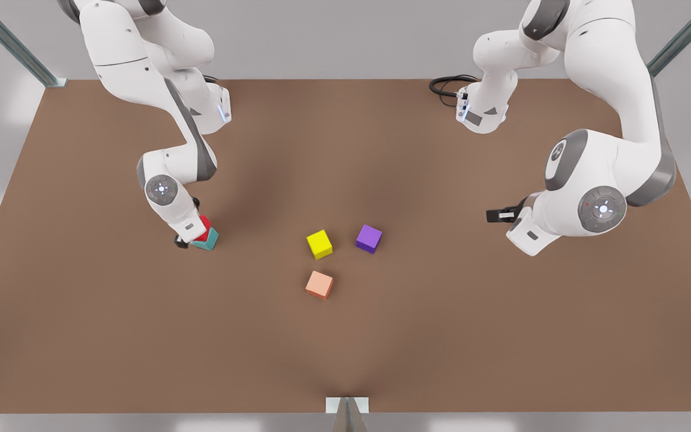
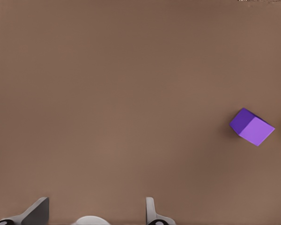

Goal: Pick up red wooden cube and pass to hand red wooden cube and place in blue wooden cube

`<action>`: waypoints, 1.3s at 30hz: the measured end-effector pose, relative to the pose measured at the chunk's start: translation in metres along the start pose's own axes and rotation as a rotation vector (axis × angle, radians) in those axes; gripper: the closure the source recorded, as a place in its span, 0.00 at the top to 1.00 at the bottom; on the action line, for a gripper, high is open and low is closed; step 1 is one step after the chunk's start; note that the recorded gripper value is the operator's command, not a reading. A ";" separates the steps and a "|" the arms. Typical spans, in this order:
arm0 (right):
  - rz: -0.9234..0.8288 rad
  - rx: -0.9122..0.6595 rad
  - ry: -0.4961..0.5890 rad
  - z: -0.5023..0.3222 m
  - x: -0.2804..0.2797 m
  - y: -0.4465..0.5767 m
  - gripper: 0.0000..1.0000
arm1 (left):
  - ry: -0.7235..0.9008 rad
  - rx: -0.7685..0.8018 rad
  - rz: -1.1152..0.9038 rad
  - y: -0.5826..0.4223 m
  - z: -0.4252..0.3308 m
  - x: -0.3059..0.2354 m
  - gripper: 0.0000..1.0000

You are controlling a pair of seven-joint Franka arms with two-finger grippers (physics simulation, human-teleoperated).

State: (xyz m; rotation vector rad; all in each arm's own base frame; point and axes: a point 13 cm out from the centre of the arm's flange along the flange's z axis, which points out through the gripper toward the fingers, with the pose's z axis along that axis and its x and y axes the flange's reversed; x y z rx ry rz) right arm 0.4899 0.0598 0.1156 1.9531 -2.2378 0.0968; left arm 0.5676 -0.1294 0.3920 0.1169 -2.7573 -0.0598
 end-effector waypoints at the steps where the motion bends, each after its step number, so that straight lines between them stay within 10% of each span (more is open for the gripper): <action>1: 0.008 0.002 -0.001 0.000 0.000 -0.001 1.00 | 0.001 -0.003 -0.005 -0.001 0.000 0.001 1.00; 24: 0.330 -0.092 -0.143 -0.095 -0.030 -0.041 1.00 | 0.022 -0.004 -0.125 -0.023 -0.001 0.014 1.00; 39: 1.033 -0.110 -0.125 -0.306 0.123 -0.083 1.00 | 0.022 -0.005 -0.163 -0.022 -0.001 0.014 1.00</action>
